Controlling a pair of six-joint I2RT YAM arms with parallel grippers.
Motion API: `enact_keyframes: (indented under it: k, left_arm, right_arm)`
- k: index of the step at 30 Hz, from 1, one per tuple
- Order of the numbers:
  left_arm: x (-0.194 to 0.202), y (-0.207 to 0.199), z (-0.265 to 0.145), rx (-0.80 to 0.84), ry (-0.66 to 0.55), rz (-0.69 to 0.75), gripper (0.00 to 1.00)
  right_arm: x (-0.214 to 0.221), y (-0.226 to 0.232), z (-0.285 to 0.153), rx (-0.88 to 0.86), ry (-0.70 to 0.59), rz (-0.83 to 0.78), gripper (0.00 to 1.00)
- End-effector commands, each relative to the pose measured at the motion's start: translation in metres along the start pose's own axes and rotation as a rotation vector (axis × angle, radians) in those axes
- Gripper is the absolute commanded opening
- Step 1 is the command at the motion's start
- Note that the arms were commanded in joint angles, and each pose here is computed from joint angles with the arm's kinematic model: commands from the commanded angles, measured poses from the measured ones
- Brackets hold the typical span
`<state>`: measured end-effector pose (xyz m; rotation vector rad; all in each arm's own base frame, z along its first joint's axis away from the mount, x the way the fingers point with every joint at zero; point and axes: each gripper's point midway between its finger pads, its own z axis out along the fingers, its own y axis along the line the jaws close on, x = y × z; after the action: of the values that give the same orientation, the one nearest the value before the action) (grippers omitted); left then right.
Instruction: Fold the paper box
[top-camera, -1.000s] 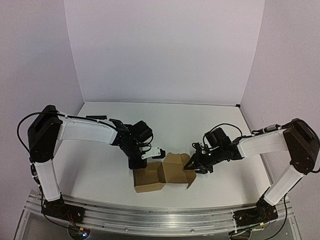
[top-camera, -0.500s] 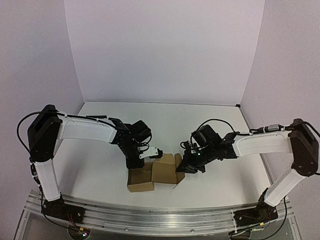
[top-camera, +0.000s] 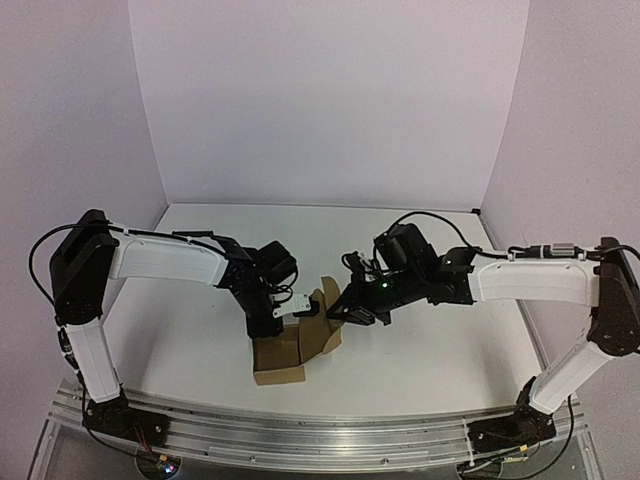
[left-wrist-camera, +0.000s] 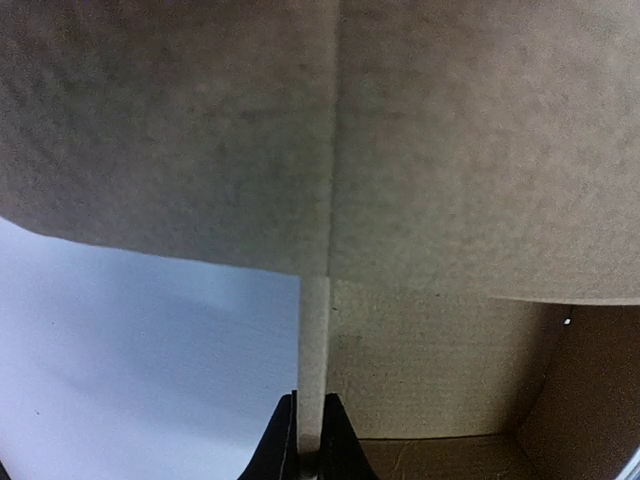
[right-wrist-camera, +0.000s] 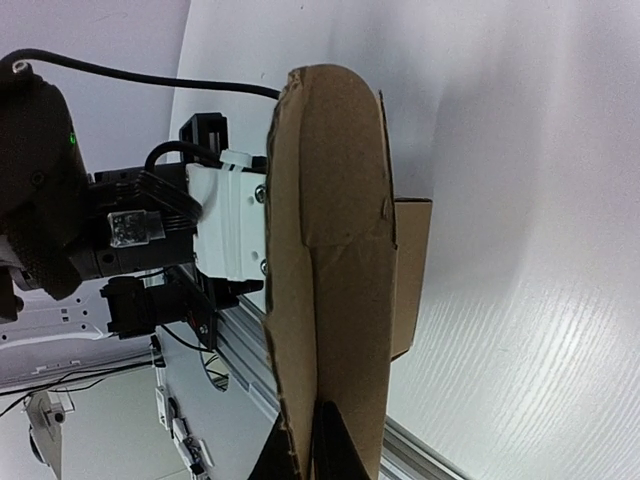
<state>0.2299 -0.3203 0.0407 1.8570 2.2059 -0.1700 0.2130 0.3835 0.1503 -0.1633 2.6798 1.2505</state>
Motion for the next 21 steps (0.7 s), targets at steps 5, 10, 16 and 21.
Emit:
enact_keyframes:
  k: [5, 10, 16, 21]
  left_arm:
    - [-0.016, -0.014, -0.009, 0.185, -0.097, -0.079, 0.26]
    - [-0.019, -0.003, -0.038, 0.267, -0.182, -0.096, 0.50]
    - [-0.025, 0.000, -0.075, 0.274, -0.290, -0.004, 0.60]
    - [-0.017, 0.033, -0.116, 0.227, -0.414, 0.017, 0.60]
  right_arm:
    - [-0.003, -0.002, 0.005, 0.075, 0.003, -0.090, 0.08]
    - [-0.001, -0.006, 0.007, 0.111, 0.039, -0.121, 0.10]
    - [-0.003, -0.003, 0.008, 0.122, 0.049, -0.140, 0.10]
    - [-0.004, -0.002, 0.007, 0.127, 0.047, -0.147, 0.10]
